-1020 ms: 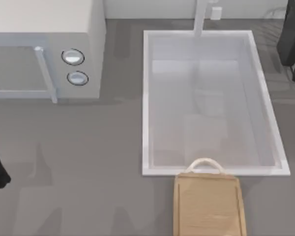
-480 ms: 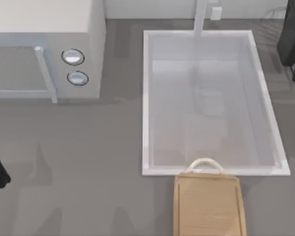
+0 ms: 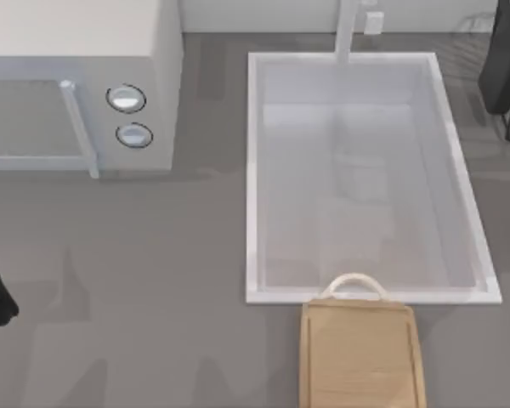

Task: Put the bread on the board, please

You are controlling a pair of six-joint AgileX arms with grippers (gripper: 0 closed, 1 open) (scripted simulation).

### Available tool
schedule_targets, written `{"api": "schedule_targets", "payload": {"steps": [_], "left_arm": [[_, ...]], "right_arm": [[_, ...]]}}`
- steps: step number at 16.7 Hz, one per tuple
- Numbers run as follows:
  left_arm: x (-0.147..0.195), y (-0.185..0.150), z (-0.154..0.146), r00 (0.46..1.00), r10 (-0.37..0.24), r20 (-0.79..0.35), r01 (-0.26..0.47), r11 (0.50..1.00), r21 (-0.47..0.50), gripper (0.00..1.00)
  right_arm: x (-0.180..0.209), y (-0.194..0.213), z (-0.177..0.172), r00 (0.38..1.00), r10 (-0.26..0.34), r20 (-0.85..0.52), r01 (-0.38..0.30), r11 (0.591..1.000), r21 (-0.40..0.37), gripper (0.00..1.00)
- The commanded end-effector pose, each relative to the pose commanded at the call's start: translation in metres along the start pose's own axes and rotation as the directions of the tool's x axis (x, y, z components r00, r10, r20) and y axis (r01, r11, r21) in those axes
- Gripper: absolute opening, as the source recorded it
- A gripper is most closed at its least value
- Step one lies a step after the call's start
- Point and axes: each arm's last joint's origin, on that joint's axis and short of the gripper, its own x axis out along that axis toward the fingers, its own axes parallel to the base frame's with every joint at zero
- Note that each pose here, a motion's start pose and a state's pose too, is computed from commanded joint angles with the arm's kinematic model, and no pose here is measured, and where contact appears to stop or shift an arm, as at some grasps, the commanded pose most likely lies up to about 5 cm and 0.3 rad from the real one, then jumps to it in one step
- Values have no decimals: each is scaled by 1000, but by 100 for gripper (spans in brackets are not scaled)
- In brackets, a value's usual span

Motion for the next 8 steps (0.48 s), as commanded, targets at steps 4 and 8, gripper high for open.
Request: {"api": "schedule_targets", "payload": {"steps": [4, 8], "left_arm": [[0, 0, 0, 1000, 0, 0, 0, 1000, 0, 100], [0, 0, 0, 1000, 0, 0, 0, 1000, 0, 100]], "right_arm": [[-30, -3, 4, 1000, 0, 0, 0, 1000, -1, 0], [-78, -1, 2, 1000, 10, -16, -10, 1000, -1, 0]]}}
